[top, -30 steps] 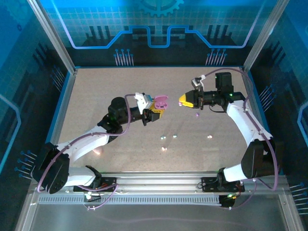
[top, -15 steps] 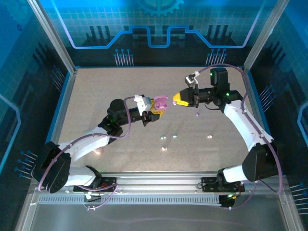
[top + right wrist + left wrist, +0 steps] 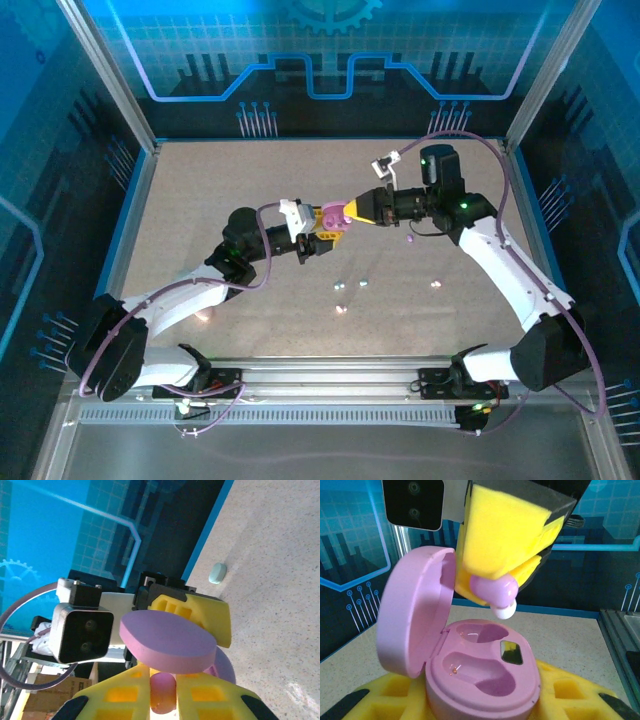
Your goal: Insert the wireless bluetooth earbuds into the charging case
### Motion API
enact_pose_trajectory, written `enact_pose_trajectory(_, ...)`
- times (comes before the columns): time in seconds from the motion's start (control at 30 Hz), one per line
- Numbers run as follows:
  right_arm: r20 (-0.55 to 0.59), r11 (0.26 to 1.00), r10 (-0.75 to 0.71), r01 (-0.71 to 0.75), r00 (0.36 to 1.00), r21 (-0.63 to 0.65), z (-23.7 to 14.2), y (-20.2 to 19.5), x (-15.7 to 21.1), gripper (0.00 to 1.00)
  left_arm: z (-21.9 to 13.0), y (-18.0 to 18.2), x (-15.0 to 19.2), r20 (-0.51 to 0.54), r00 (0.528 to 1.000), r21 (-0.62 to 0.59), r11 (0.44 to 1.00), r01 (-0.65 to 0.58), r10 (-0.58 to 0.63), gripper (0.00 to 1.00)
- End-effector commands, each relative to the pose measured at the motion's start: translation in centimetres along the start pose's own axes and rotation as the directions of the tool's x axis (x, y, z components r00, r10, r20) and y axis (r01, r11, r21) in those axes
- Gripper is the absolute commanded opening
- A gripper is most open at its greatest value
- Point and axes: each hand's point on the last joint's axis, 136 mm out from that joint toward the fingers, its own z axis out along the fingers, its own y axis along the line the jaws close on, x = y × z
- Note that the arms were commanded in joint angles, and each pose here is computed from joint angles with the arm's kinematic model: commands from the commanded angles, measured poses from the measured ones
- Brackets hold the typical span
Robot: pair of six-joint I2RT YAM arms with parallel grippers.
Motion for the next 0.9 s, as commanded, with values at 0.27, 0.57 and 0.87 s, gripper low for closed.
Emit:
enact_pose_trajectory(0.27,0.010,0.995,-0.059,0.058,0.998,0.075,0.8,-0.6,-0.1,0.17,0.4,-1.0,-1.1,0.033,0.999,0.059,0.998,-0.020,0.018,0.25)
enact_pose_trajectory(0.57,0.035,0.982,-0.105,0.098,0.994,0.162,0.8,-1.2,-0.2,0.18,0.4,-1.1,-1.3,0.045,0.999,0.065,0.998,-0.007,0.004,0.25)
enact_pose_trajectory(0.87,0.025,0.957,-0.166,0.154,0.986,0.245,1.0,-1.6,0.0,0.20,0.5,-1.3,-1.6,0.053,0.999,0.076,0.997,0.001,-0.005,0.25)
